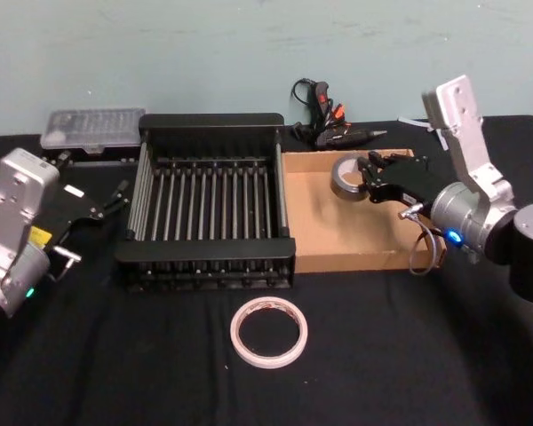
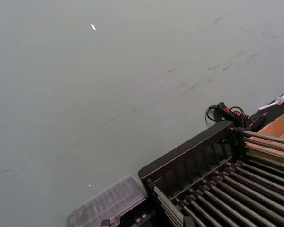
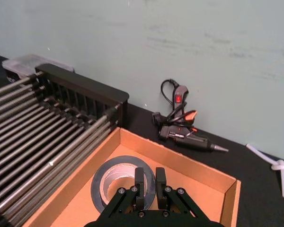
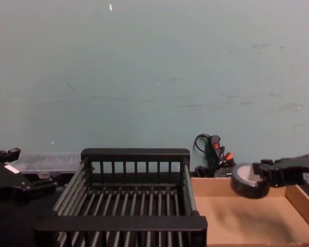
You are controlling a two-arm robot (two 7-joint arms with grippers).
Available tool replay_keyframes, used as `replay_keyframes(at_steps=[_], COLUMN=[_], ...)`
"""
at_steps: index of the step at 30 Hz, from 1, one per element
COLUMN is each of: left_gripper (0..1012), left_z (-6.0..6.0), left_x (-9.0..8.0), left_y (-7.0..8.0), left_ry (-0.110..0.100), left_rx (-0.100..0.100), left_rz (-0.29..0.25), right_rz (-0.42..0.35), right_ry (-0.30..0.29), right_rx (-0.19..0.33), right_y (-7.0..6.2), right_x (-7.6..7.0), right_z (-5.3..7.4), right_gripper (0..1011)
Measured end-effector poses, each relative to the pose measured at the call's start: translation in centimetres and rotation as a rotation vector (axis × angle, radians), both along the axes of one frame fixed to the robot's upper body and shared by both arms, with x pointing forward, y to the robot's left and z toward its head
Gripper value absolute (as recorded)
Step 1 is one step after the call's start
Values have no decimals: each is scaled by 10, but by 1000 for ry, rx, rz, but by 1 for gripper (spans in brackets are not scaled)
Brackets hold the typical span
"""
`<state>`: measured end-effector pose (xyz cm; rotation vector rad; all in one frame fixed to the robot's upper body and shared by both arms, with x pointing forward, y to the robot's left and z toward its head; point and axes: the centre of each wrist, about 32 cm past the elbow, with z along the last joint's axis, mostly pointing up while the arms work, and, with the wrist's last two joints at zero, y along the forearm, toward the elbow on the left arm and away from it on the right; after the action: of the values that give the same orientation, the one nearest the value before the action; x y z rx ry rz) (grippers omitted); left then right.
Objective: Pick up the white tape and place it into the black box , Pick up the silver tape and place it into the brown box.
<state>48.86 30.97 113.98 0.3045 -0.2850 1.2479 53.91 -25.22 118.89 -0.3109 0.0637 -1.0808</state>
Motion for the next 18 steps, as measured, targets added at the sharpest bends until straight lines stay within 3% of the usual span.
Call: replay_keyframes(at_steps=[18], left_gripper=[1001], left_z=[0], left_x=[0], left_y=[0], left_ry=[0], left_rx=[0], left_rz=[0], right_rz=[-51], right_ry=[101], right_rx=[-39], right_y=[8], right_x=[20], right_z=[-28], right_gripper=[146])
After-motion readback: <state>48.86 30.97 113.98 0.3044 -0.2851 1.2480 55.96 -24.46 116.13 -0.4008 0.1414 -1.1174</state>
